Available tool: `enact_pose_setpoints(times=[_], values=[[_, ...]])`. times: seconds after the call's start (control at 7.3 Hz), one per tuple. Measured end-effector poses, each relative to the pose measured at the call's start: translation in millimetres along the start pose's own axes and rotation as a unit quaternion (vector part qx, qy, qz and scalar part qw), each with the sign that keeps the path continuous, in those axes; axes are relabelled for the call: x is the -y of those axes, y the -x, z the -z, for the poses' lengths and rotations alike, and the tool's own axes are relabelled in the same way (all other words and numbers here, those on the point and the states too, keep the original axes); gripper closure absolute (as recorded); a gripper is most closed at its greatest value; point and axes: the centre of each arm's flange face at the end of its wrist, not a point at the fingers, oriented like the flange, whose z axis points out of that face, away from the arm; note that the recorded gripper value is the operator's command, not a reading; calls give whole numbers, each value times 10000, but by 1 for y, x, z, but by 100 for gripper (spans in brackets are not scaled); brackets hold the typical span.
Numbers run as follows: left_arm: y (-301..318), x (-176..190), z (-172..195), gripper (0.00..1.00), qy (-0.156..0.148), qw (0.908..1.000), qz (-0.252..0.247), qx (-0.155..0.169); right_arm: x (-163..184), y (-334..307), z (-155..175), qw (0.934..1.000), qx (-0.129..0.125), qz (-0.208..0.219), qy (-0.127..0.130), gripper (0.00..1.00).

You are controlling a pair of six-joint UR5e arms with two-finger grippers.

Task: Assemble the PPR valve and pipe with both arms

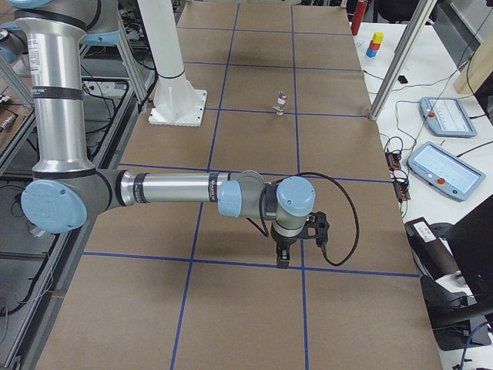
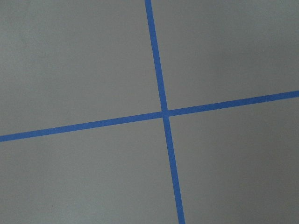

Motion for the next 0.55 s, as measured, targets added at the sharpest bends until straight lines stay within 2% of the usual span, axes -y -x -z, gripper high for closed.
enact_pose_setpoints(times=[0.55], values=[[1,0,-1,0,13,10000,12,1,0,-2,-1,10000,-1,-18,9,1]])
